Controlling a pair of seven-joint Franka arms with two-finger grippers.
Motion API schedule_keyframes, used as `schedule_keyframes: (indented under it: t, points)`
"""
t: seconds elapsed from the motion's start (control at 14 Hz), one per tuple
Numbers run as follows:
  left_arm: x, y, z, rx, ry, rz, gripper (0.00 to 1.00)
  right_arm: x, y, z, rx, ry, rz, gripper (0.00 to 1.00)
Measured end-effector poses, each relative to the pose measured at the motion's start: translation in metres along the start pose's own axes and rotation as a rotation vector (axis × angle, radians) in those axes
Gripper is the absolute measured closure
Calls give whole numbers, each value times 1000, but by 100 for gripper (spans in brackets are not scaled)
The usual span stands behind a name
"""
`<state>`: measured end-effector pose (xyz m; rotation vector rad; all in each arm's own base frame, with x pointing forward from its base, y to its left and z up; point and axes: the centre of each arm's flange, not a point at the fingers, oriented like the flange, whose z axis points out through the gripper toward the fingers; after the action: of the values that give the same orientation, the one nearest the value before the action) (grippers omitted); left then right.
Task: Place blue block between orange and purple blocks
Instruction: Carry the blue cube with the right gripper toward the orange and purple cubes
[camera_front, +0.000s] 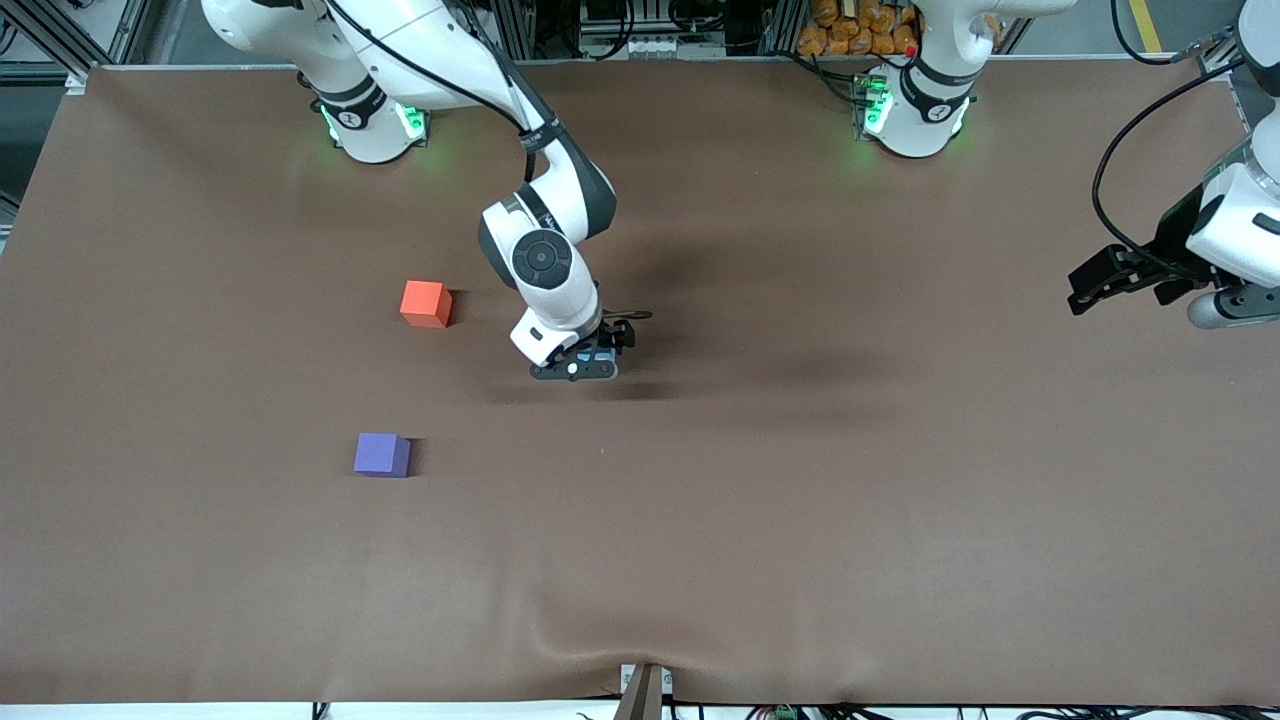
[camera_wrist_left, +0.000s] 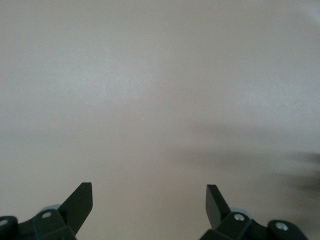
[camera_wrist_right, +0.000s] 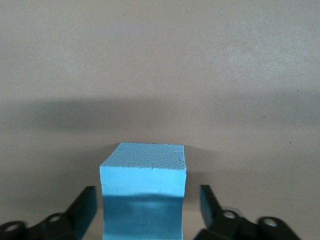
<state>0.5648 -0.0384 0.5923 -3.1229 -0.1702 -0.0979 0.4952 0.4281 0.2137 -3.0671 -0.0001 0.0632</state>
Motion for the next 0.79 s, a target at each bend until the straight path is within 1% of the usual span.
schedule_keyframes:
  t: [0.07, 0.14, 0.21, 0.36, 0.57, 0.71, 0.79]
  points:
    - [0, 0, 0, 0, 0, 1, 0, 1, -1, -1, -4, 5, -7, 24]
    - [0, 1, 0, 0, 0, 1, 0, 2, 0, -3, -14, 16, -21, 37]
    - [0, 1, 0, 0, 0, 2, 0, 7, 1, -6, -24, 33, -30, 46]
    - [0, 2, 0, 0, -1, 3, 0, 19, 6, -16, -29, 61, -26, 47]
    - [-1, 6, 2, 0, -4, 10, 0, 37, 21, -29, -26, 79, 3, 47]
    - [-1, 8, 4, 1, -7, 14, 0, 58, 48, -57, -22, 91, -15, 47]
    - [-1, 9, 5, 1, -10, 15, 0, 71, 70, -76, -23, 85, -46, 51]
